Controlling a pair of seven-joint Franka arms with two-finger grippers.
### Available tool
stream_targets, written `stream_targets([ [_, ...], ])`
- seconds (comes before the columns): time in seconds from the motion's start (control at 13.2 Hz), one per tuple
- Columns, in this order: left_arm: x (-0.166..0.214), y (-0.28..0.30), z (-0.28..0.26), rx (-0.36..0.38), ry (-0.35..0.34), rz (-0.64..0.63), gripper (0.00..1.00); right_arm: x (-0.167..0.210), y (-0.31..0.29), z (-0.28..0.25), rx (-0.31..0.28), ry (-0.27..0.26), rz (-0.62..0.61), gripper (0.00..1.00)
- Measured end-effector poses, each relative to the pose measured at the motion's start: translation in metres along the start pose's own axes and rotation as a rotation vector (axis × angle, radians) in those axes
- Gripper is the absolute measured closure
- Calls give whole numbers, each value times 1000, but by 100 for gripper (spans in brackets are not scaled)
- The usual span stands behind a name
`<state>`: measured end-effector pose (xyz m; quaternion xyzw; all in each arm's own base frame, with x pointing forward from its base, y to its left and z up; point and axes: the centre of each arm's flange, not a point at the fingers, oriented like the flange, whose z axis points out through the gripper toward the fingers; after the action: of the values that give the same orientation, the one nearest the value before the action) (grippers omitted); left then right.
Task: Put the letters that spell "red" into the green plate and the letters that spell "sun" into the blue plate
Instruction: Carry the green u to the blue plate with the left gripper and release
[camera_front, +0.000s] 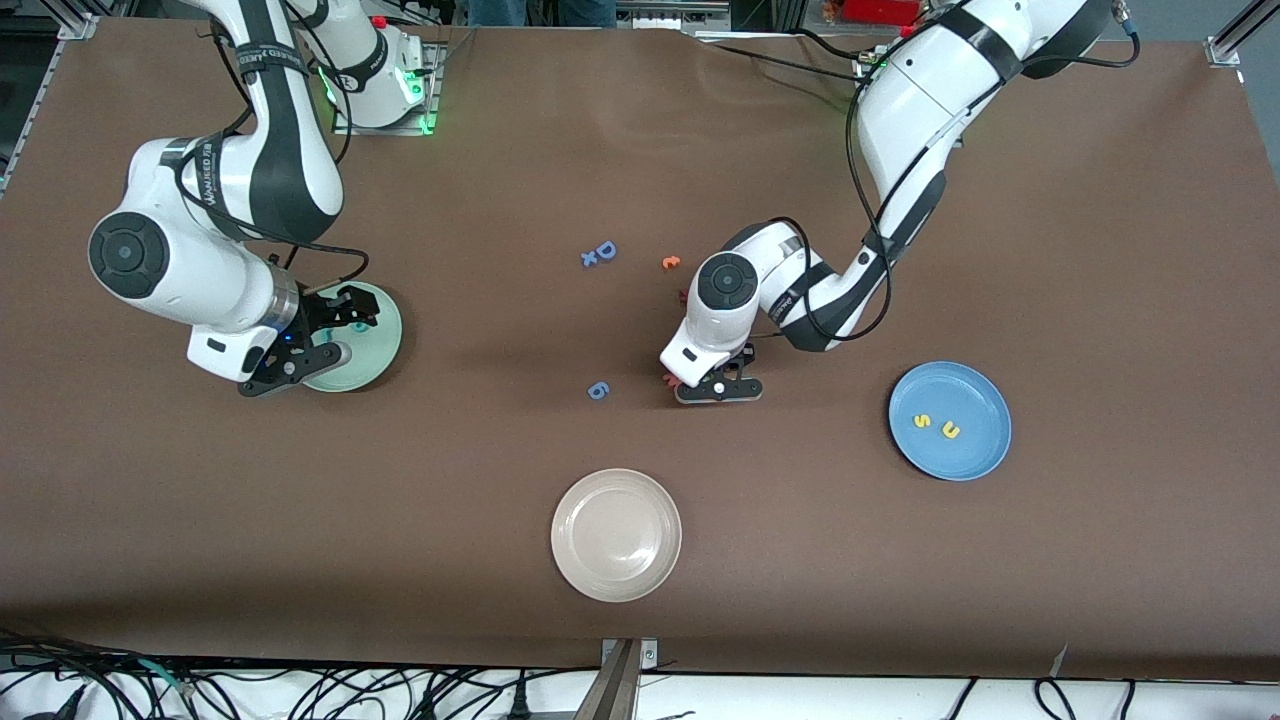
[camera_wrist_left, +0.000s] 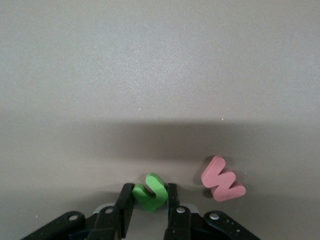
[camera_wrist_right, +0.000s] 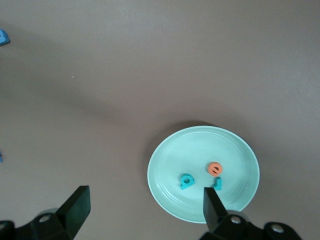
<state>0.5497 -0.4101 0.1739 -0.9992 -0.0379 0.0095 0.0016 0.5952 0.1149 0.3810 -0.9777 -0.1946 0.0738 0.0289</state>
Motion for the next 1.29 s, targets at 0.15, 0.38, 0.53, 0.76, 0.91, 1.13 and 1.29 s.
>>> stream_targets([
  [0.15,0,0,0,0,0,-3,68,0,0,0,0,0,0,0],
  [0.38,10,-3,-7,-7,17,-17,68,0,0,0,0,0,1,0],
  [0.53,21,-10,-12,-9,26,-34,68,0,0,0,-1,1,1,0],
  [0.76,37,-29,-13,8,20,-38,68,0,0,-1,-1,1,1,0],
  [0.91,52,-46,-20,36,5,-18,68,0,0,0,-2,1,1,0],
  [1.13,74,-72,-32,65,-23,24,68,1,0,0,-2,-1,2,0],
  [1.29,88,-93,-39,75,-43,58,68,1,0,0,-2,-1,2,0],
])
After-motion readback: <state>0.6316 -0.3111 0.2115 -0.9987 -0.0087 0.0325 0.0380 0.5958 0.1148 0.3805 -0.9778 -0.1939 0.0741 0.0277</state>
